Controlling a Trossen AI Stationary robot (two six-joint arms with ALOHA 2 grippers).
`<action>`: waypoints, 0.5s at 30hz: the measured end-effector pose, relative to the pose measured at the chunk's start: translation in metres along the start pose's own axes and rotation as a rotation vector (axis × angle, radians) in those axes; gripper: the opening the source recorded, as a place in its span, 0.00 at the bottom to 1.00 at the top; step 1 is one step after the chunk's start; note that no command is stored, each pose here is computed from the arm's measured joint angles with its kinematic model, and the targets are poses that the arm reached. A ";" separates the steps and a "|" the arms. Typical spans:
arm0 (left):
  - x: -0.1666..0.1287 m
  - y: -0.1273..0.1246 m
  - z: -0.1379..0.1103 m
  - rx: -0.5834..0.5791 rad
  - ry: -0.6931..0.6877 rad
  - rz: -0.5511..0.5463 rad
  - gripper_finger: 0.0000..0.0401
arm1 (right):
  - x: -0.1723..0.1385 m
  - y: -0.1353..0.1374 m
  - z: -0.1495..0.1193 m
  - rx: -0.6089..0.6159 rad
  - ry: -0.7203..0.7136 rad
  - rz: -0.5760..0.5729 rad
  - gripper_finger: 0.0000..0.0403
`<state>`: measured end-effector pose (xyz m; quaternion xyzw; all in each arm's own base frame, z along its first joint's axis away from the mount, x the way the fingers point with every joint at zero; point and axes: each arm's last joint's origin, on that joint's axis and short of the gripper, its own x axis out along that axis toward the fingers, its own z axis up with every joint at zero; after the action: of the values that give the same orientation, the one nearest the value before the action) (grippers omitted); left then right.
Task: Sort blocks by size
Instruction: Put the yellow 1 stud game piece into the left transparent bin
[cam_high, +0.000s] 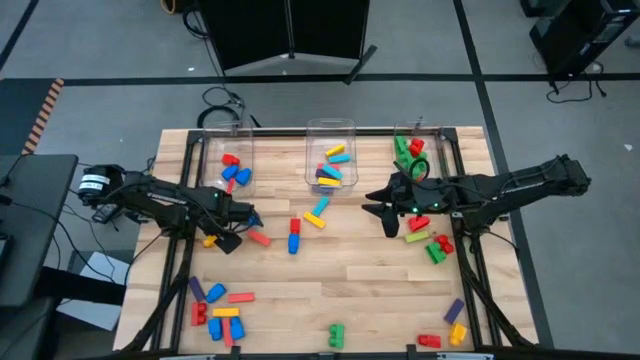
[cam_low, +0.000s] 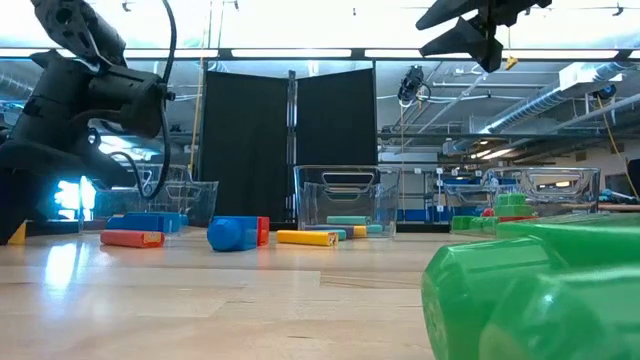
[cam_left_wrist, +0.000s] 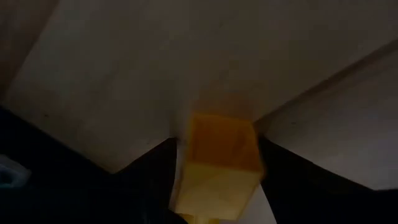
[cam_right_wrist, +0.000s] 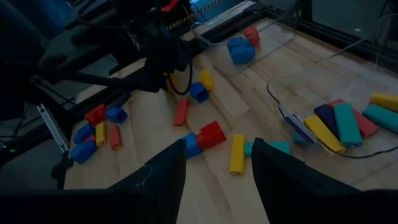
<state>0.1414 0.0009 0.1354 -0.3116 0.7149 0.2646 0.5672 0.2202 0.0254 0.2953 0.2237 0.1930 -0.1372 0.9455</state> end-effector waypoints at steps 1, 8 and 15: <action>0.001 0.000 0.000 -0.002 0.004 0.000 0.56 | 0.000 0.000 0.000 0.000 -0.001 0.001 0.47; -0.003 -0.003 0.002 0.039 -0.013 -0.012 0.44 | 0.000 0.000 0.000 -0.022 -0.002 0.001 0.47; -0.013 -0.009 0.004 0.044 -0.012 -0.057 0.33 | 0.000 -0.001 0.001 -0.050 -0.003 -0.004 0.47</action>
<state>0.1531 0.0000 0.1471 -0.3177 0.7082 0.2342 0.5854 0.2203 0.0241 0.2956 0.1992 0.1952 -0.1348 0.9508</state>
